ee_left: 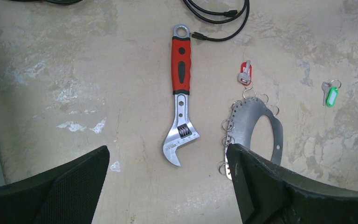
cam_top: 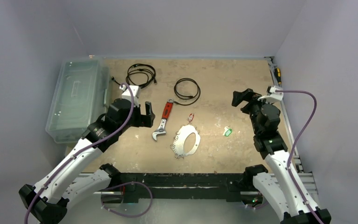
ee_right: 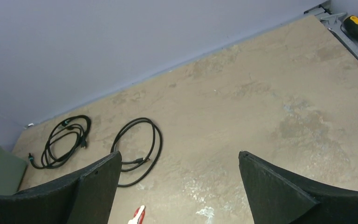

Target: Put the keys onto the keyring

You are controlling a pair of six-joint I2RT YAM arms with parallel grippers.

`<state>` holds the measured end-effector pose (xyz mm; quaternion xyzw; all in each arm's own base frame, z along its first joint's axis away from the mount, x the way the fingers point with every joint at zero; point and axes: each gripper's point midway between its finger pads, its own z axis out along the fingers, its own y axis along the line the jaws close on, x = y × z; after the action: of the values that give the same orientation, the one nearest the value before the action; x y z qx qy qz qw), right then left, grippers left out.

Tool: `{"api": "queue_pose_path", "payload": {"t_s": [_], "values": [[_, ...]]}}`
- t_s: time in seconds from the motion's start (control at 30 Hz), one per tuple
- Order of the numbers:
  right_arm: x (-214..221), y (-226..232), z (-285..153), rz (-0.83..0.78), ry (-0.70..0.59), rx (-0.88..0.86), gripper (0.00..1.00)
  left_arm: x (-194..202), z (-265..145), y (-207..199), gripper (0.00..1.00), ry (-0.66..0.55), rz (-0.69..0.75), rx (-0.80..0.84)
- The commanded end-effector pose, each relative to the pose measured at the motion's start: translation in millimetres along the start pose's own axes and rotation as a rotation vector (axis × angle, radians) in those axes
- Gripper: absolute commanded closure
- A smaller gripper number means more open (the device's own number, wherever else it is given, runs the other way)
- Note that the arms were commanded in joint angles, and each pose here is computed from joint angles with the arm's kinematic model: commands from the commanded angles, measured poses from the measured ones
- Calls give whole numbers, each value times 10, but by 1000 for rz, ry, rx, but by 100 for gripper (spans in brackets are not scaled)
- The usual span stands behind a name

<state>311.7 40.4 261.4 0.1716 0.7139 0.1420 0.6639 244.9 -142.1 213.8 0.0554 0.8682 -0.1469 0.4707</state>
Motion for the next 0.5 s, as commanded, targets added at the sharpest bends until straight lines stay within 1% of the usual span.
{"api": "queue_pose_path", "payload": {"t_s": [0.0,0.1,0.23,0.3,0.37,0.4,0.47], "values": [[-21,129,-110,-20,50,-58,1,-78,-30,-36,4,-33,7,23],[111,249,-163,-30,121,-136,1,-85,-52,-53,3,-37,4,35],[407,469,-255,-35,269,-283,1,-116,-215,-229,4,-19,-11,136],[562,549,-332,-29,331,-355,1,-166,-272,-244,4,-48,10,156],[675,642,-421,9,368,-427,1,-153,-237,-164,3,-89,36,131],[676,700,-455,34,364,-462,1,-126,-201,-135,2,-101,38,122],[710,750,-493,83,374,-490,1,-113,-187,-171,1,-81,49,137]]}}
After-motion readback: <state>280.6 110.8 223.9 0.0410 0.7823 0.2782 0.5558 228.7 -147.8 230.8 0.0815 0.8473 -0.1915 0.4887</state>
